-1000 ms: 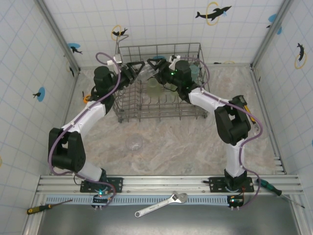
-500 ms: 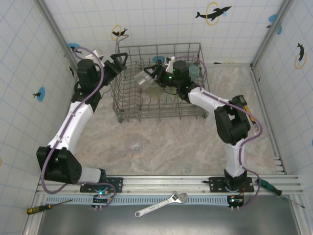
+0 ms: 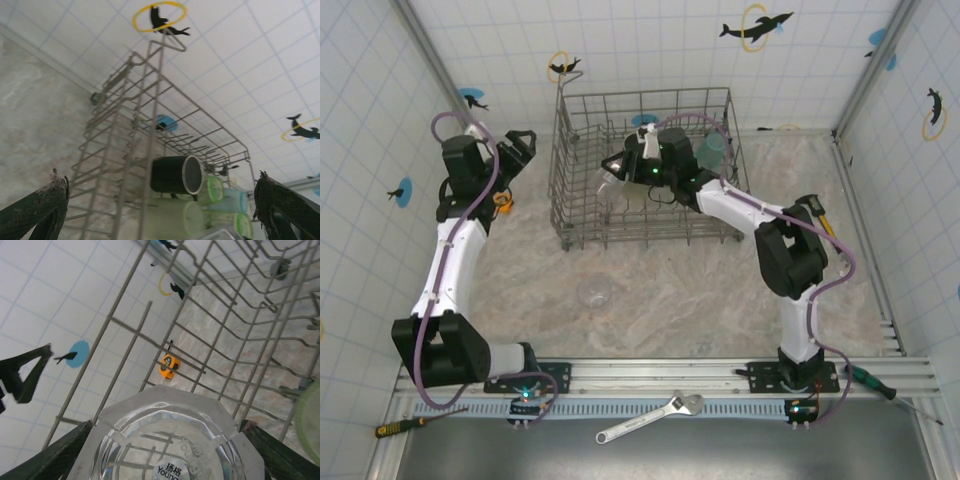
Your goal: Load the cups into the dish rack
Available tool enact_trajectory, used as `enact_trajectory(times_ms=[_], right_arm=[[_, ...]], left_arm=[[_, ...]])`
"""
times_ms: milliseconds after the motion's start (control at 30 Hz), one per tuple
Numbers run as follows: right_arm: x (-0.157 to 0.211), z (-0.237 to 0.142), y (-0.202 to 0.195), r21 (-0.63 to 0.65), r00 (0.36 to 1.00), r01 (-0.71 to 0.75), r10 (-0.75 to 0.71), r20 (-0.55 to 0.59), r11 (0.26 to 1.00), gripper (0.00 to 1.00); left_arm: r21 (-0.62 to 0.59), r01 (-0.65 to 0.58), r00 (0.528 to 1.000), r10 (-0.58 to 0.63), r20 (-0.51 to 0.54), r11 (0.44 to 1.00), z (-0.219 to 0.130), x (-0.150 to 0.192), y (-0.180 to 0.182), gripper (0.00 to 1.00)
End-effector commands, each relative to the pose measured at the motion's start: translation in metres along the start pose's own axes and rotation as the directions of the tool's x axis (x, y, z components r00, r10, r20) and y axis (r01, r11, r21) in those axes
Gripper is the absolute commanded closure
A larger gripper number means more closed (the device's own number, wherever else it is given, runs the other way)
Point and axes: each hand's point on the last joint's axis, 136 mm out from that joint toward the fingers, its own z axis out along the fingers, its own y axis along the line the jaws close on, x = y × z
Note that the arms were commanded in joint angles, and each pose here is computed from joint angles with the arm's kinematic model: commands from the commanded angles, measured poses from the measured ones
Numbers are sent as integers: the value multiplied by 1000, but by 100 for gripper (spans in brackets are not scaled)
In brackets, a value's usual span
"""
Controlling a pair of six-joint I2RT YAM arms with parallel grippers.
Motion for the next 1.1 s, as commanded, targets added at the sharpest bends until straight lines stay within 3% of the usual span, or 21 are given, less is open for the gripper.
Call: enact_trajectory(times_ms=[0,133,600,767,1067], right_arm=[[-10,0,42,-73,979,202,-201,23,977,70],[3,7,54,-79,950,311,-311,10,947,70],[28,35,50,-114,861,496,-505,-67,861,70],[37,43,41,-98,824,546,-554,-117,832,70],[52,51,35,-139,774,603,-618,-139,786,71]], left_arm=[[-62,-19,999,16,-42,998,0,10,28,3],[-107,-35,998,29,-51,994,3,12,48,3],[-210,-31,998,18,-66,977,0,31,130,3],[-168,7,995,-23,-92,986,2,41,137,3],[-198,-1,998,-11,-61,980,-7,41,149,3]])
